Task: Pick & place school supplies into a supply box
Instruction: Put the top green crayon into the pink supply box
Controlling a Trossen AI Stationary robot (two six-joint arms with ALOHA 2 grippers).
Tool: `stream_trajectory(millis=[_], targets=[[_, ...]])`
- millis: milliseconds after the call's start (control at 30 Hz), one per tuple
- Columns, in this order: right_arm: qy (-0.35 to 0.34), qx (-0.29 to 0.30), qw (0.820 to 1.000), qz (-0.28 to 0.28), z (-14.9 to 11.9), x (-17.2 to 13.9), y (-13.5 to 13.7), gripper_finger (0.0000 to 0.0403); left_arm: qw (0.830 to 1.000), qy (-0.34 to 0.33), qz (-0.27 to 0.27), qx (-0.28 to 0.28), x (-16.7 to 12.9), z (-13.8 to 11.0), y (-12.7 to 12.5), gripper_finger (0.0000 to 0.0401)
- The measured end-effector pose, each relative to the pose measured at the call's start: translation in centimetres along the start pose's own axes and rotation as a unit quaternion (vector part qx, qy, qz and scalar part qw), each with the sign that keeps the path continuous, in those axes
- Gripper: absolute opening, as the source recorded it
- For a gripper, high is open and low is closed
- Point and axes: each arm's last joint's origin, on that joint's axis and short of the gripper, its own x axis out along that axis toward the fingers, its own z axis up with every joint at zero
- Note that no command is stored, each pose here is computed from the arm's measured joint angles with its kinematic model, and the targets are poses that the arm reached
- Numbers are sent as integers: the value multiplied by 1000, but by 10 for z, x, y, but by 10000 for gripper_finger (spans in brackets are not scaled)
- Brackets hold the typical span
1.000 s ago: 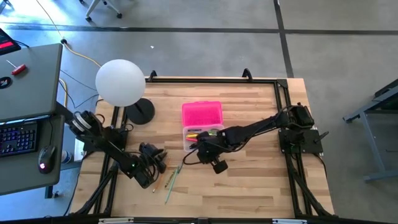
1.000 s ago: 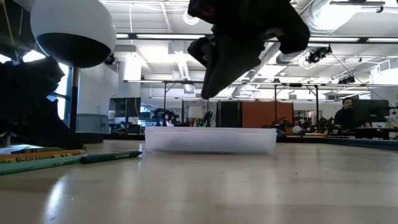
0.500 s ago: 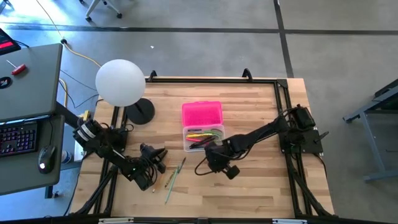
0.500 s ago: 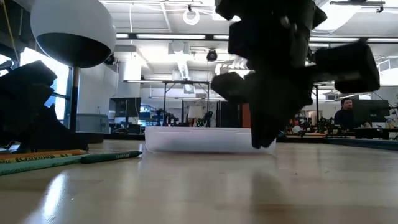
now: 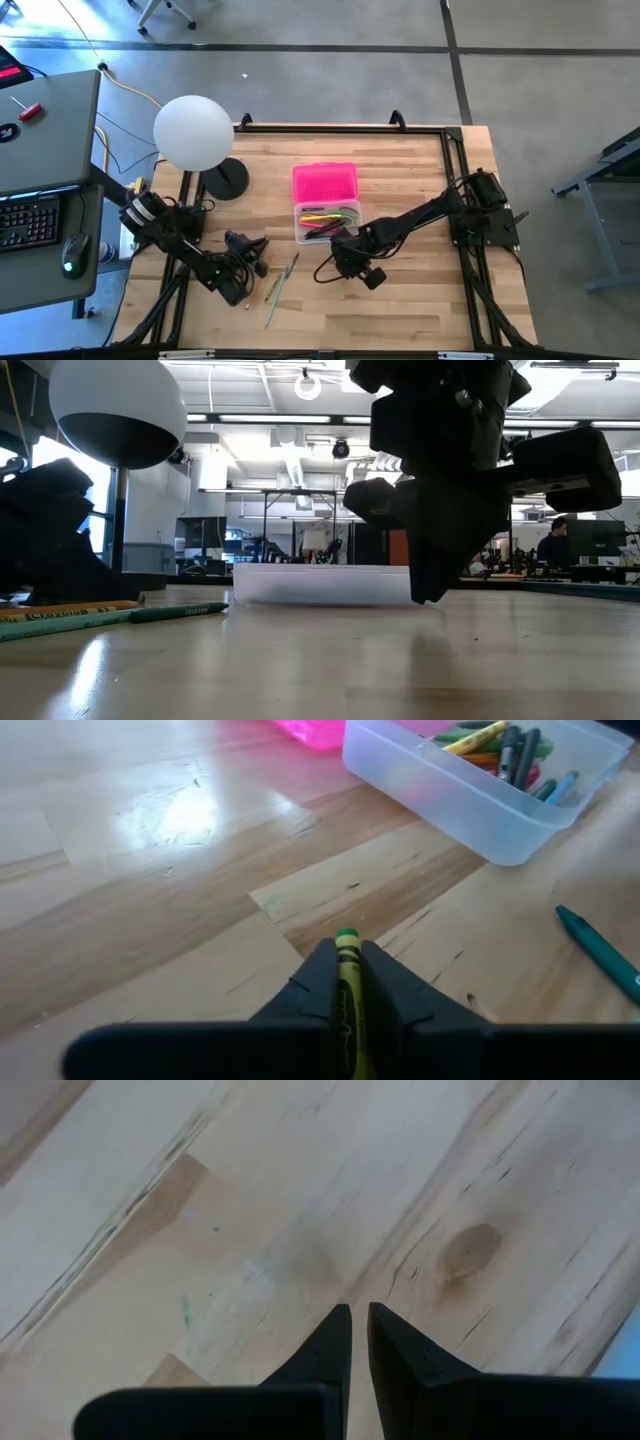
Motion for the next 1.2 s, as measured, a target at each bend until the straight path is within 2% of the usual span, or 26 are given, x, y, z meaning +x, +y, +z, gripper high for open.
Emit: stream_trajectory(millis=[133, 300, 667, 933, 1200], targets=[[0, 0, 1000, -1, 0, 0, 0, 16, 1000, 4, 6, -8, 2, 2, -4, 112], [0, 0, 1000, -2, 0, 0, 0, 16, 1000, 8, 18, 19, 4, 4, -3, 120], [0, 0, 1000, -2, 0, 0, 0, 16, 998, 18, 29, 50, 5, 4, 0, 94], [3, 0, 1000, 0, -1, 0, 0, 16, 998, 13, 27, 49, 5, 3, -1, 39], [7, 22, 1000, 7, -1, -9, 3, 16, 999, -11, 29, 29, 6, 16, -23, 37]])
